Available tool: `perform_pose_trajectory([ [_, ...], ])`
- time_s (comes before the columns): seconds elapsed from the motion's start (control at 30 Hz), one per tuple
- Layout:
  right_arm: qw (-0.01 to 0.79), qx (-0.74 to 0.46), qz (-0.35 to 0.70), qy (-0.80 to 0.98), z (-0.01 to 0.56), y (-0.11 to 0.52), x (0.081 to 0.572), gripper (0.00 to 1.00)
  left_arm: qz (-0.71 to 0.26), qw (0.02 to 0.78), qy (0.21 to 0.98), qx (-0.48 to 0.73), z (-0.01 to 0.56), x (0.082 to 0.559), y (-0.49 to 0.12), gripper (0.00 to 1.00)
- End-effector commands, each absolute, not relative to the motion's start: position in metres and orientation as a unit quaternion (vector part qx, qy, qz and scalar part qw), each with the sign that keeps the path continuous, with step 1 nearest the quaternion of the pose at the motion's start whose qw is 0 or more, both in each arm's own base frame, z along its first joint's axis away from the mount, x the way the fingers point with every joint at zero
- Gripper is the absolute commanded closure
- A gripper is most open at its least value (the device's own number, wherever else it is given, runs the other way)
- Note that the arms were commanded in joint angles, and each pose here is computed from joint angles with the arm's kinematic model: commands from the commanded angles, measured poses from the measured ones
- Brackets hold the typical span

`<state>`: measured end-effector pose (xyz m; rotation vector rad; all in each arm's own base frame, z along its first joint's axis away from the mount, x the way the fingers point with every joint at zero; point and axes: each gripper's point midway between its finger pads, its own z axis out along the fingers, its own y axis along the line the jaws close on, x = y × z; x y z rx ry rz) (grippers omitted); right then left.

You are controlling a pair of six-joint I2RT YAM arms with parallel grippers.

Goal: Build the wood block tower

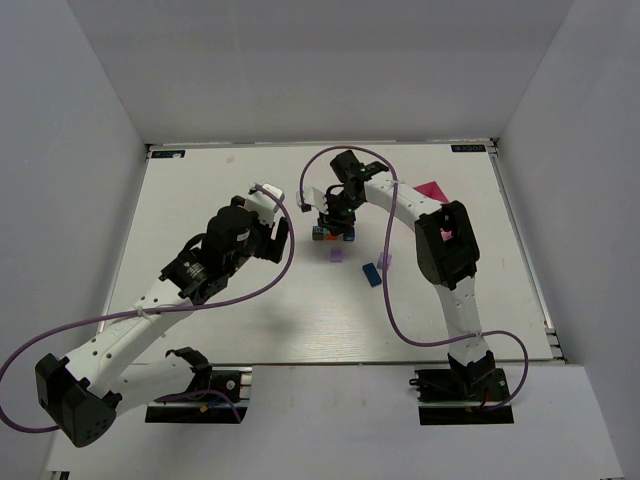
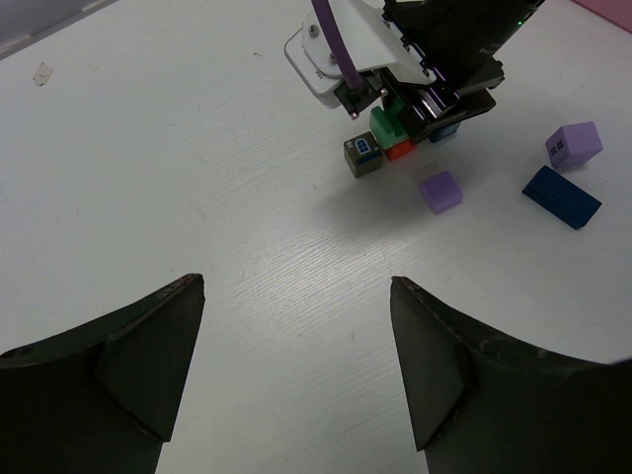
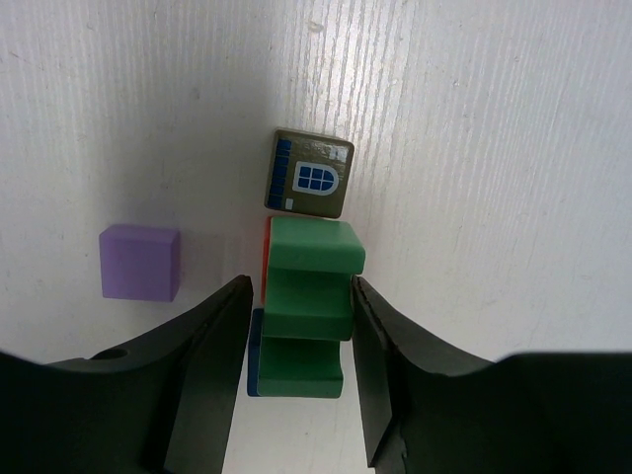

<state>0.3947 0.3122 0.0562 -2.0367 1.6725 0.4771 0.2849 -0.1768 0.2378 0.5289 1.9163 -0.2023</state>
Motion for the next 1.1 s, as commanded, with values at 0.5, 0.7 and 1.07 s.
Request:
perform_pose_trajectory([
  [0.5,0.244,-0.745,0.183,0.593,0.0686,0.3209,0.3899,0.52,-0.079,0.553,0.801,0.214,0.2444,0.2846,-0.1697,0.14],
  [0.7,0.244,-0.746,0.183,0.592,0.0673,0.3218,0.3899,0.55,-0.079,0.553,0.801,0.214,0.2444,0.2846,-0.1697,0.14],
  [1.07,0.245,-0.745,0.181,0.594,0.067,0.3222,0.3902,0.58,-0.079,0.553,0.801,0.214,0.2444,0.2846,-0.1697,0.14],
])
